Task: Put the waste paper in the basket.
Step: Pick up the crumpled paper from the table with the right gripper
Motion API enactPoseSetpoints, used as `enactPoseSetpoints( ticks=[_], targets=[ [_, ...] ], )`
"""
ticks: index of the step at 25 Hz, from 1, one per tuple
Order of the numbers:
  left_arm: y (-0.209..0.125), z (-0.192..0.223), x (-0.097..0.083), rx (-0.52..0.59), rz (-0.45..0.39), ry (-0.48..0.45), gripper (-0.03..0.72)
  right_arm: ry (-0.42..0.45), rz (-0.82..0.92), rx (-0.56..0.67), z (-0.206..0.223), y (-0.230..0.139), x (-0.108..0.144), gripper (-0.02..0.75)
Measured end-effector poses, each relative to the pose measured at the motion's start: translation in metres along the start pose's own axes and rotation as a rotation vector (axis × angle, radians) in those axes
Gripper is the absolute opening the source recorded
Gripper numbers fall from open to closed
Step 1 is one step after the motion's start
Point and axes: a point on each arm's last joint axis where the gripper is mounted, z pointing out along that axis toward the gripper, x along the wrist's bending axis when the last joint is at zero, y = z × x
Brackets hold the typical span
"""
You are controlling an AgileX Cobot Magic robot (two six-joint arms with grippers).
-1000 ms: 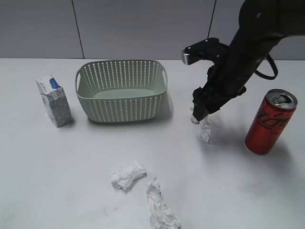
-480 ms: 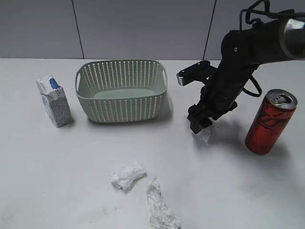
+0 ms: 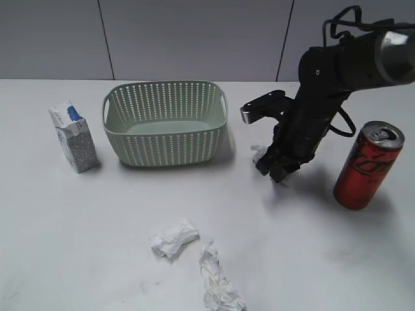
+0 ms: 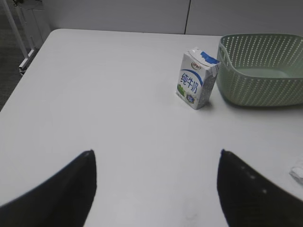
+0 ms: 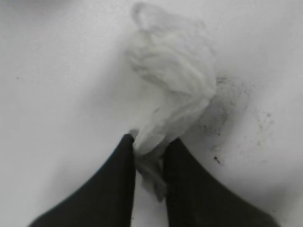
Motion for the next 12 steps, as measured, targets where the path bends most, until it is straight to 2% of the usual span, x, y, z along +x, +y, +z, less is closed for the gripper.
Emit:
enactPoseSetpoints(
  ticks=[1,2,4,12],
  targets=[
    [0.000,0.000,0.000,0.000,0.000,0.000,0.588,-0.001,0.000,-0.006,-0.003,0.001,0.000,0.073],
    [0.000,0.000,0.000,0.000,0.000,0.000,0.588,-0.003,-0.001,-0.017,-0.008,0.002,0.000,0.036],
    [0.000,0.000,0.000,0.000,0.000,0.000,0.588,-0.009,-0.003,-0.049,-0.022,0.004,0.001,-0.003],
    [0.000,0.000,0.000,0.000,0.000,0.000,0.588,-0.038,-0.003,-0.273,-0.105,0.012,0.005,-0.007]
  ],
)
